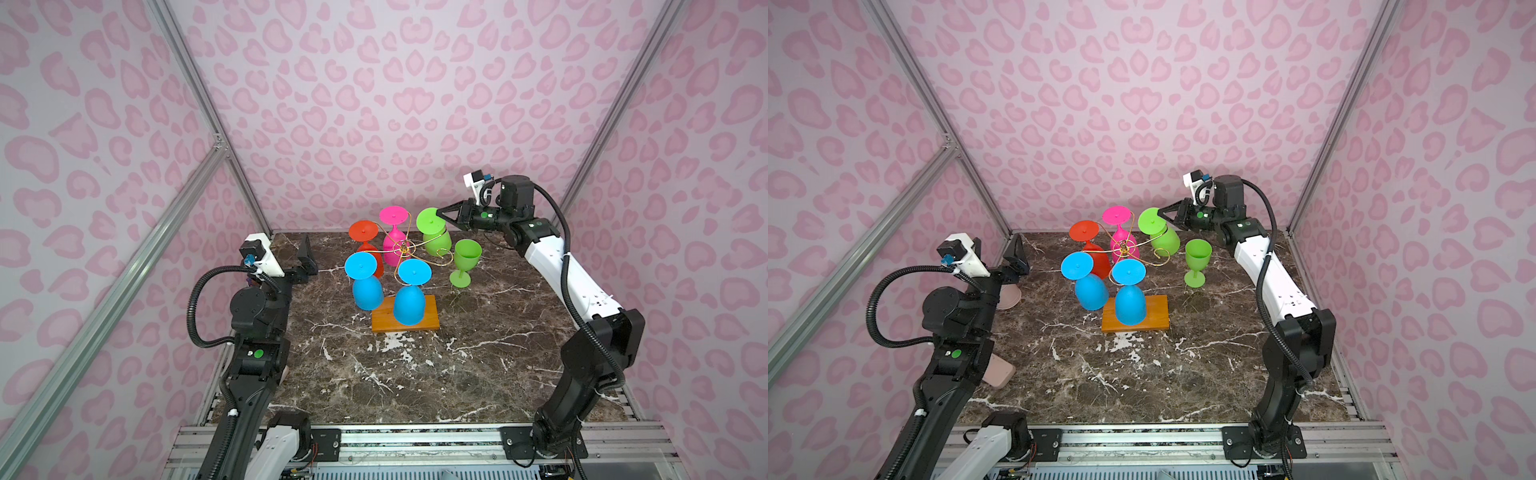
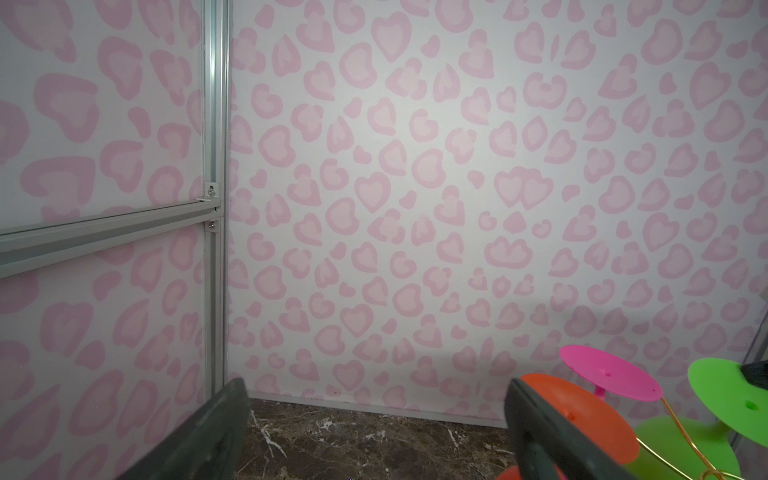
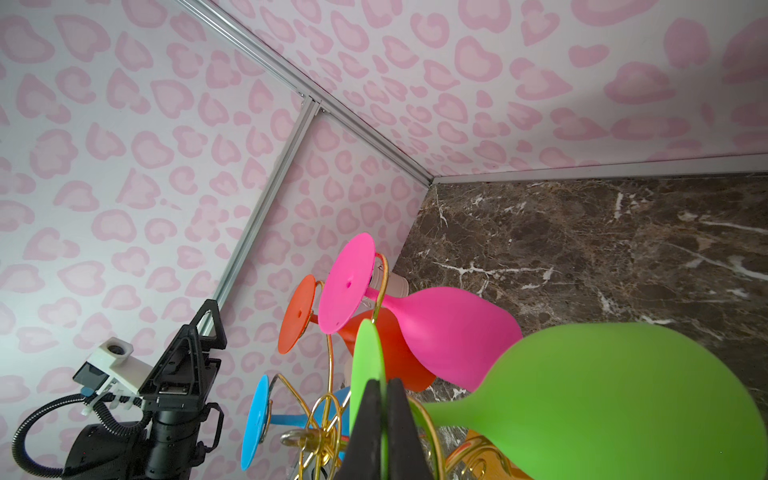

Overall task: Take the wine glass off the wine glass rack
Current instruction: 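Close the right gripper on the green glass foot and pull it outward, then lift the green glass by its foot up off the rack with the right gripper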

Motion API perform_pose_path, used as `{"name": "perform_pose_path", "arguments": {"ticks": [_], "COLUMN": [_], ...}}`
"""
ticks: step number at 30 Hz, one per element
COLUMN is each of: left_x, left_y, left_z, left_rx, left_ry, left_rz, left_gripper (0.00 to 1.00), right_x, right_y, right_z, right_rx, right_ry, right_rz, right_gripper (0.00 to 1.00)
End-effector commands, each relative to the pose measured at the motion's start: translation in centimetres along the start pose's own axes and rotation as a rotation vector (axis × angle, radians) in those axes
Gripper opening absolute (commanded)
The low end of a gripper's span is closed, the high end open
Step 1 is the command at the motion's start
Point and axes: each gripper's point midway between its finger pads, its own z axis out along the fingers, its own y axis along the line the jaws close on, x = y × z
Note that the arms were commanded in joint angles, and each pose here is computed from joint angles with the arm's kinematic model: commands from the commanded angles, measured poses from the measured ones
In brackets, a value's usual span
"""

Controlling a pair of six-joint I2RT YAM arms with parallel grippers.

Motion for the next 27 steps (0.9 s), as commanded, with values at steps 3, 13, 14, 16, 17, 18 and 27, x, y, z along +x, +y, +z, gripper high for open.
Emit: {"name": "perform_pose_path", "arguments": {"ticks": [3, 13, 14, 16, 17, 18, 27], "left_x": [-0.6, -0.6, -0.6, -0.6, -0.6, -0.6, -0.6], "left_y": [0.0, -0.1, -0.1, 0.0, -0.1, -0.1, -0.1], "left_z": [-0.1, -0.1, -0.1, -0.1, -0.1, -0.1, -0.1], "left_rx": [0.002, 0.004, 0.004, 0.003, 0.003, 0.004, 0.004], "left_ry": [-0.020, -0.020, -0.020, -0.020, -0.021, -0.020, -0.021], "left_rz": [0.005, 0.005, 0.005, 0.005, 0.004, 0.004, 0.005], "left_gripper": [0.97, 0.97, 0.97, 0.97, 0.97, 0.97, 0.97], "right_x": [-1.1, -1.7, -1.8, -1.9, -1.9, -1.9, -1.6], "right_y": [1.1, 1.4, 1.4, 1.3, 1.4, 1.4, 1.6], "right_z": [-0.4, -1.1, -1.2, -1.4, -1.5, -1.5, -2.4], "right_rx": [-0.068, -0.077, -0.076, -0.078, -0.079, -0.080, -0.079], "right_ry": [-0.047, -0.075, -0.079, -0.083, -0.086, -0.087, -0.095], "right_rz": [0.014, 0.026, 0.028, 0.032, 0.033, 0.035, 0.029], "right_gripper": [0.00, 0.00, 0.00, 0.00, 0.00, 0.00, 0.00]}}
